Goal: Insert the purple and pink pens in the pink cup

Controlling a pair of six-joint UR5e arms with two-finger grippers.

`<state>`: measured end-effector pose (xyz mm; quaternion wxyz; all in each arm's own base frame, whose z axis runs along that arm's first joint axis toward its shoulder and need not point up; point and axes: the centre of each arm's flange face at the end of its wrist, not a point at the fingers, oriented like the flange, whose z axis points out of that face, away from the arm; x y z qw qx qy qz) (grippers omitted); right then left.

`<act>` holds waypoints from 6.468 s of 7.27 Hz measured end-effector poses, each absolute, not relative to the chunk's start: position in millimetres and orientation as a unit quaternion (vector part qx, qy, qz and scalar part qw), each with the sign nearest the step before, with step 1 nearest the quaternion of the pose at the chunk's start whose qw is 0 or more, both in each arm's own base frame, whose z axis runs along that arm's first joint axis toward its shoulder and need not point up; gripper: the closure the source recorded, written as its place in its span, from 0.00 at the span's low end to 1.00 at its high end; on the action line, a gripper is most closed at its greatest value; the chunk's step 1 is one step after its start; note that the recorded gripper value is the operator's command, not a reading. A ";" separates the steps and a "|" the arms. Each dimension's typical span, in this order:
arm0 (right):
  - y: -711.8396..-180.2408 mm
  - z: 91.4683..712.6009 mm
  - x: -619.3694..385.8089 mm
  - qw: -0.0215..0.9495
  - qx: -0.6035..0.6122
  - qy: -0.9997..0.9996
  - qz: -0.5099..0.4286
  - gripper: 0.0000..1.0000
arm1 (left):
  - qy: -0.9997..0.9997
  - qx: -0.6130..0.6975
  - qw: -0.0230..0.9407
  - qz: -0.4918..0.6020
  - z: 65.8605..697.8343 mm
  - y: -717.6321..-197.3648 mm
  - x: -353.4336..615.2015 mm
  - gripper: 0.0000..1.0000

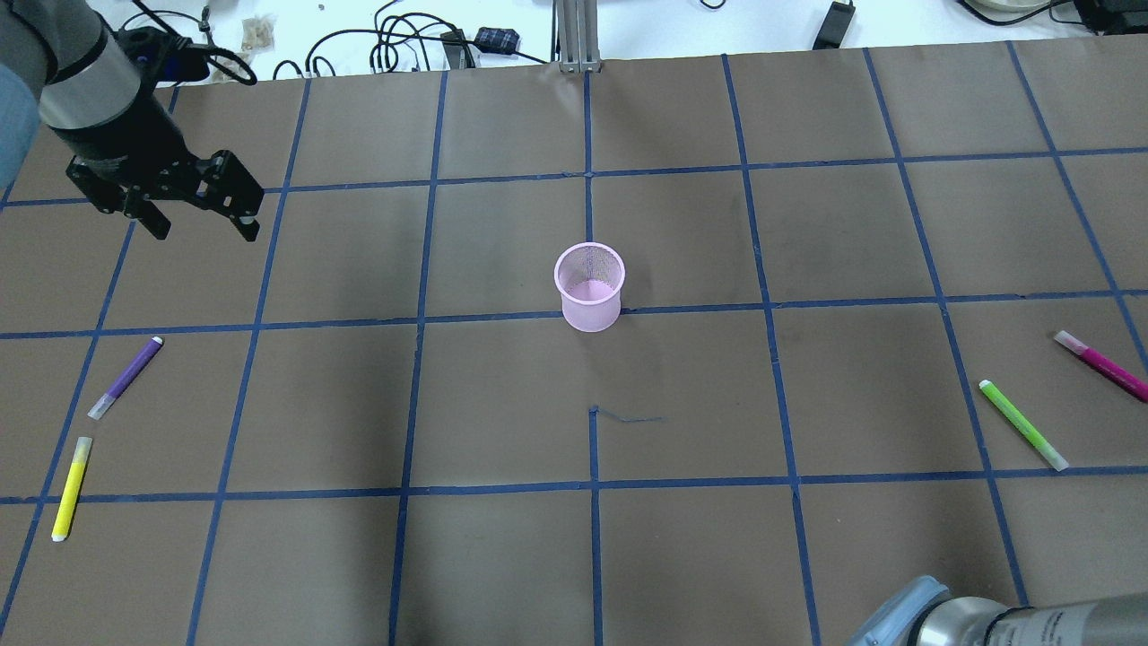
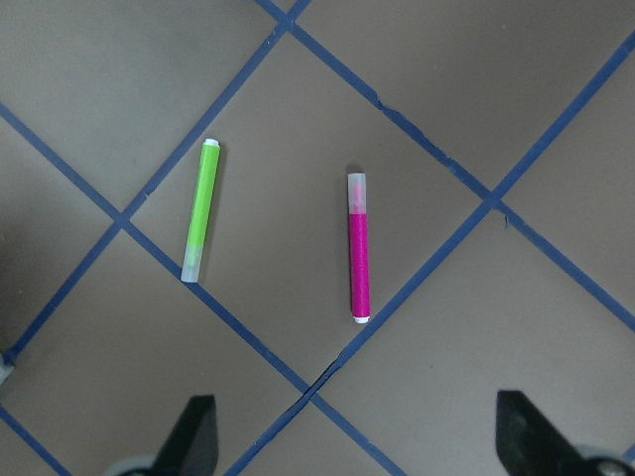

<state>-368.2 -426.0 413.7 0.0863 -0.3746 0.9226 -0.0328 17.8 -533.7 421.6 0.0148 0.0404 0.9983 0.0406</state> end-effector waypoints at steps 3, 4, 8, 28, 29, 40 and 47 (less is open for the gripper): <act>-424.5 281.0 -431.2 0.110 -0.408 0.901 -0.099 0.01 | 0.994 0.106 0.013 0.035 319.6 -529.1 128.8 0.00; -421.4 251.2 -425.7 0.125 -0.404 0.898 -0.119 0.03 | 0.993 0.111 0.020 0.034 295.6 -531.1 151.7 0.00; -408.5 189.8 -407.2 0.122 -0.438 0.877 -0.157 0.22 | 0.973 0.223 0.024 0.045 216.9 -539.1 219.1 0.00; -570.6 448.6 -25.6 -0.030 -0.476 0.872 -0.107 1.00 | 0.963 0.269 0.011 0.019 255.9 -560.8 179.4 1.00; -569.2 448.2 23.9 -0.040 -0.417 0.904 -0.083 1.00 | 0.967 0.253 0.001 0.005 274.8 -561.0 159.0 1.00; -513.5 355.9 332.5 0.049 -0.130 0.986 0.092 1.00 | 0.981 0.157 -0.078 -0.087 362.6 -558.4 13.2 1.00; -555.8 333.1 331.7 0.008 -0.167 0.975 0.148 0.00 | 0.977 0.159 -0.096 -0.101 371.2 -555.7 4.1 1.00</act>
